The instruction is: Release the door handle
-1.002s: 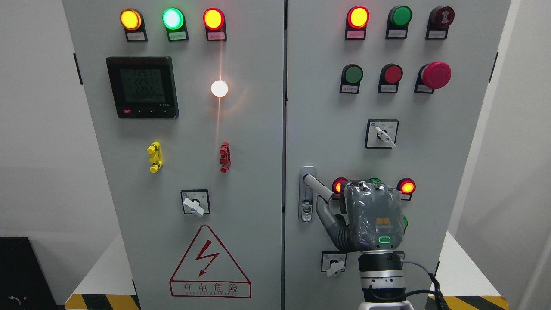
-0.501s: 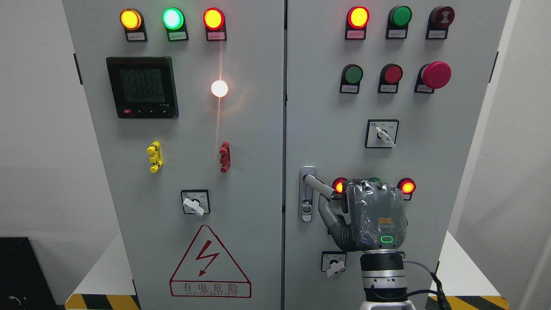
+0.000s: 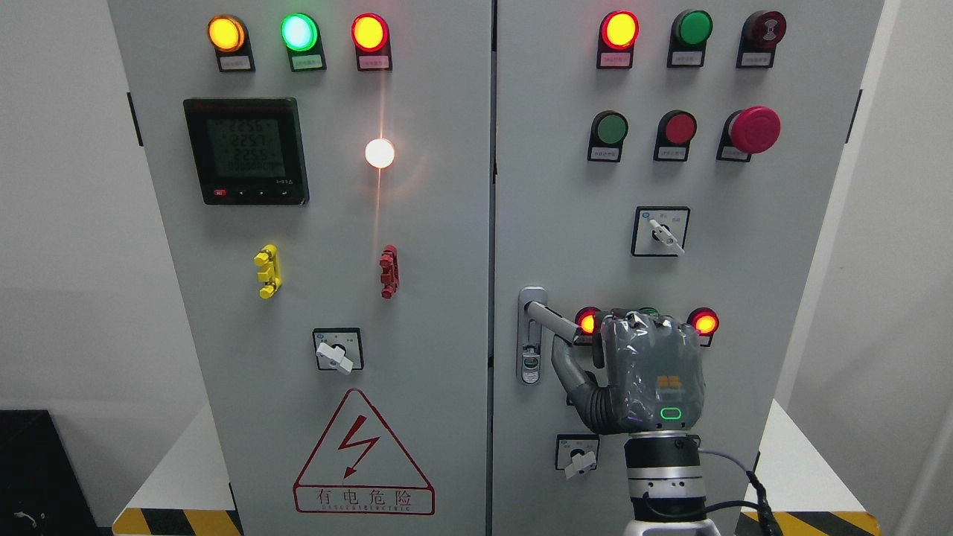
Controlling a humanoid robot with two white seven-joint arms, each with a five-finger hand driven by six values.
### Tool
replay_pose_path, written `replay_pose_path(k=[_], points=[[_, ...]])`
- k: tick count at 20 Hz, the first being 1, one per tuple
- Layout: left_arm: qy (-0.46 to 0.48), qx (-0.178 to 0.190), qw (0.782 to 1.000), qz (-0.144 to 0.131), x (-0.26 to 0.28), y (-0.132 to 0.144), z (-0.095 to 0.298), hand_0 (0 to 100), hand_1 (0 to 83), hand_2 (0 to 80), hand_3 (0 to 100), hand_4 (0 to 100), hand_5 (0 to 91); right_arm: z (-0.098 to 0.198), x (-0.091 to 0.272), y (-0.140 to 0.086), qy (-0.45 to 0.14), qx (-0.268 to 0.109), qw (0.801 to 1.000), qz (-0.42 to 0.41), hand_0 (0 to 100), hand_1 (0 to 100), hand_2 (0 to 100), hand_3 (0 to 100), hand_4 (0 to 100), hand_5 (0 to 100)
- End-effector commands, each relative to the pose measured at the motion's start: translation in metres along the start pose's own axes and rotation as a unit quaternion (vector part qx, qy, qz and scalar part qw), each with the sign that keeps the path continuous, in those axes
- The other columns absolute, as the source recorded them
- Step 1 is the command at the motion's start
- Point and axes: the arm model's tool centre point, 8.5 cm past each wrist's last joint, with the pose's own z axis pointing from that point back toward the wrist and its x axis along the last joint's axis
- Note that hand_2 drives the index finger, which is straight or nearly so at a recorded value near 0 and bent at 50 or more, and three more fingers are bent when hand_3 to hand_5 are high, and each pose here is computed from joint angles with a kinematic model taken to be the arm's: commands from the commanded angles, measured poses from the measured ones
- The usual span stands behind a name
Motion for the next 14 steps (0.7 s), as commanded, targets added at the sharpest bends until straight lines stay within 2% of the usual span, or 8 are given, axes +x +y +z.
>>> replay_pose_path(k=[1,14], points=[[0.004,0.0,1.0,0.001,-0.0057,0.0,0.0007,12,55.6,0.0,0,0,0.0,-0.0008,-0.0016,-0.0022,0.001,-0.003,1.0,0.0,52,41,91,100,100,100],[0.005,0.0,1.0,0.001,-0.0063,0.0,0.0007,12,55.6,0.0,0,0,0.0,-0.0021,-0.0017,-0.0041,0.002,-0.006,1.0,0.0,53,41,91,100,100,100]])
